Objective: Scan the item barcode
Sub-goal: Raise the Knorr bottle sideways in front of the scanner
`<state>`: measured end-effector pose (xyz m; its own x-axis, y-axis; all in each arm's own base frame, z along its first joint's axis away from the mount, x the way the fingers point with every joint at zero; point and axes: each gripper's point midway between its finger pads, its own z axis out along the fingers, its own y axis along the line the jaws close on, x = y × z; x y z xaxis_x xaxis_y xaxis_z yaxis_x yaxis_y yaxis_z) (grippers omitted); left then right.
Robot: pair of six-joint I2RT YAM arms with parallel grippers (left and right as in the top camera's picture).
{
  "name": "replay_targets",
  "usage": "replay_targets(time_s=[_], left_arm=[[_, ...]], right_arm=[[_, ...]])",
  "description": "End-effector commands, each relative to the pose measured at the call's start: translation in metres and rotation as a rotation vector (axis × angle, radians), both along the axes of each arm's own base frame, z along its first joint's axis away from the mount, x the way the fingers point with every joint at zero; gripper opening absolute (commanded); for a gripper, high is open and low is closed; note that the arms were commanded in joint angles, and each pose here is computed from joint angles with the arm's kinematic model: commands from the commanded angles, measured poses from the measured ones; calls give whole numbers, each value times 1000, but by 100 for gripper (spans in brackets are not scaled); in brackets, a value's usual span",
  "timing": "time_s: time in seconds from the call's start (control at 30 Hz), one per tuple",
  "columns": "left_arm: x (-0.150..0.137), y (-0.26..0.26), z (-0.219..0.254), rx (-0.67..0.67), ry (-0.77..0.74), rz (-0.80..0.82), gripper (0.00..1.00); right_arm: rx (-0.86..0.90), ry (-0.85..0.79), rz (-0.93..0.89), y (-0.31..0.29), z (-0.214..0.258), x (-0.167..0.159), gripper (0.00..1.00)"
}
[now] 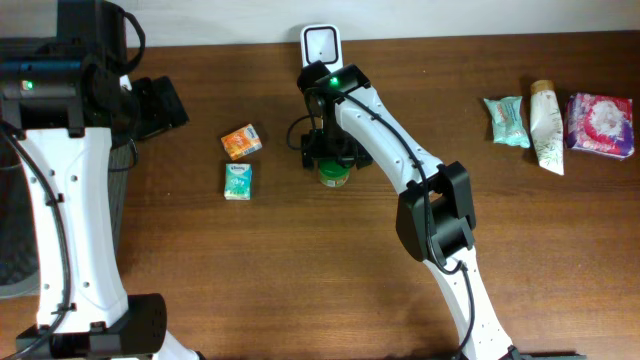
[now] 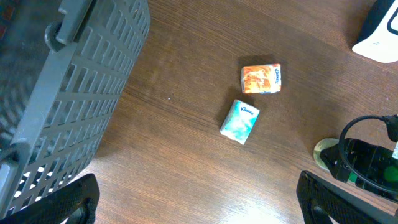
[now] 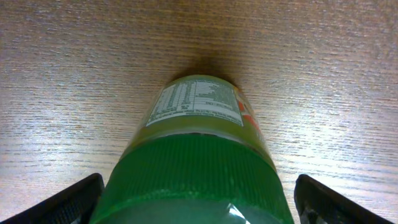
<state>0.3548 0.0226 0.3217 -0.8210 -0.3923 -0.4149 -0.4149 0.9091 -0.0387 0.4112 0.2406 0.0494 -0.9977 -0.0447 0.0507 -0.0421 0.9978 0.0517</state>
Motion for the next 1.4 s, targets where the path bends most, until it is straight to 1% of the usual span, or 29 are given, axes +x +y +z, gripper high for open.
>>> replay_targets(time_s=[0.0,0.03,0.1,0.23,0.37,0.4,0.47,0.57,0.63,0.73,0.77,0.8,0.83,0.87,0.97,1.0,1.03,1.17,1.37], left_arm=[[-3,1,6,1,-18,9,99],[-3,1,6,1,-18,9,99],[-3,1,6,1,-18,9,99],[-3,1,6,1,-18,9,99],[-3,1,6,1,-18,9,99],[-3,1,6,1,-18,9,99],[-3,1,6,1,-18,9,99],[-3,1,6,1,-18,9,99],[-3,1,6,1,-18,9,99],[-3,1,6,1,-18,9,99],[-3,1,6,1,-18,9,99],[-3,1,6,1,-18,9,99],[-3,1,6,1,-18,9,99],[-3,1,6,1,-18,9,99],[-3,1,6,1,-18,9,99],[-3,1,6,1,-18,9,99],[-3,1,6,1,-18,9,99],[-3,1,6,1,-18,9,99],[-3,1,6,1,-18,9,99]], right_arm=[[-21,-28,-120,-3,1,9,88],[-29,-35,-186,-4,1,11,85],[-48,-42,-314,-7,0,13,83],[-62,-18,-423,-9,-1,8,80],[-60,-18,-407,-8,-2,8,81],[-61,-17,-407,-8,-2,8,78],[-39,3,-391,-3,-2,5,67],[-25,24,-384,-1,-2,1,59],[3,50,-381,1,2,-2,58],[152,136,-364,5,12,-1,58],[258,198,-349,8,19,-2,55],[317,244,-371,6,25,-2,55],[415,297,-375,8,34,-2,55],[537,352,-383,11,48,-1,55],[991,525,-454,15,113,16,55],[1109,567,-466,13,133,22,56],[1182,602,-481,11,146,25,56],[1258,755,-591,9,168,29,56],[1251,755,-595,9,167,29,56]])
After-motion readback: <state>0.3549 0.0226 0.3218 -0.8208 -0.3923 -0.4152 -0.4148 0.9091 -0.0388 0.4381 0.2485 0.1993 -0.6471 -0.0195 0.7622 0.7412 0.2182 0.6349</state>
